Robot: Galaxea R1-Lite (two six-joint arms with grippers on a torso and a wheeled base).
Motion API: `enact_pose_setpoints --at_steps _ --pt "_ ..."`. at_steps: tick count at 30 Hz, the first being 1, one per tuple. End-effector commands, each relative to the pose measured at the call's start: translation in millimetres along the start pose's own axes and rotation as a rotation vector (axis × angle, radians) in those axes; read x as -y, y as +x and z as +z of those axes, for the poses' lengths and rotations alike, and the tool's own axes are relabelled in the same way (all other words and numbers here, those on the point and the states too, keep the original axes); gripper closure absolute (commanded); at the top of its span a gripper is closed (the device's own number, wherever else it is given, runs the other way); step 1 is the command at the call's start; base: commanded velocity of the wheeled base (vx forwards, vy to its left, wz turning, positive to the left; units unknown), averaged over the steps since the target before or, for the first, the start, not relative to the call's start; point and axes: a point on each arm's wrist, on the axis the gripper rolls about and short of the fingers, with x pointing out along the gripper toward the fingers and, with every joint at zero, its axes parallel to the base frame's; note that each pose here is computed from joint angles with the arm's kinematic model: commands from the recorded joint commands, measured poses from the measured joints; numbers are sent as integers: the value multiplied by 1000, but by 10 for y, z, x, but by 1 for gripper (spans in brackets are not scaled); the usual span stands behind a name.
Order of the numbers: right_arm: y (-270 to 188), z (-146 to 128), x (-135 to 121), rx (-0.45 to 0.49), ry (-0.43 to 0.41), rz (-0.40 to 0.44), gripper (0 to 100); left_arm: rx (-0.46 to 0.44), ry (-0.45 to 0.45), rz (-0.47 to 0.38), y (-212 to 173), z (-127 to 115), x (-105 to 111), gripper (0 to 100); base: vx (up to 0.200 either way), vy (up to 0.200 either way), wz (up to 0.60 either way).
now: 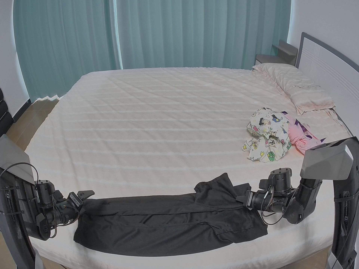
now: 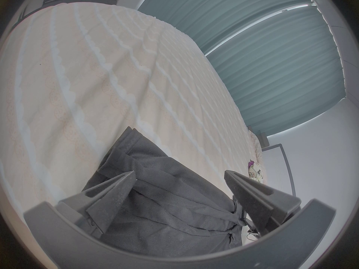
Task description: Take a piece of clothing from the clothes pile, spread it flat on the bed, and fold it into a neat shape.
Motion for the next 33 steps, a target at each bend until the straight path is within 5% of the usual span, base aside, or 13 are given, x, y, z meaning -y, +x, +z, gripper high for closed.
enact_pose_setpoints --at_steps 1,33 --pt "-150 -29 -25 1 -8 -1 100 0 -1 2 2 -2 -4 0 0 0 0" --pt "-519 -92 -7 -35 -81 -29 100 1 -4 5 -1 -2 -8 0 0 0 0"
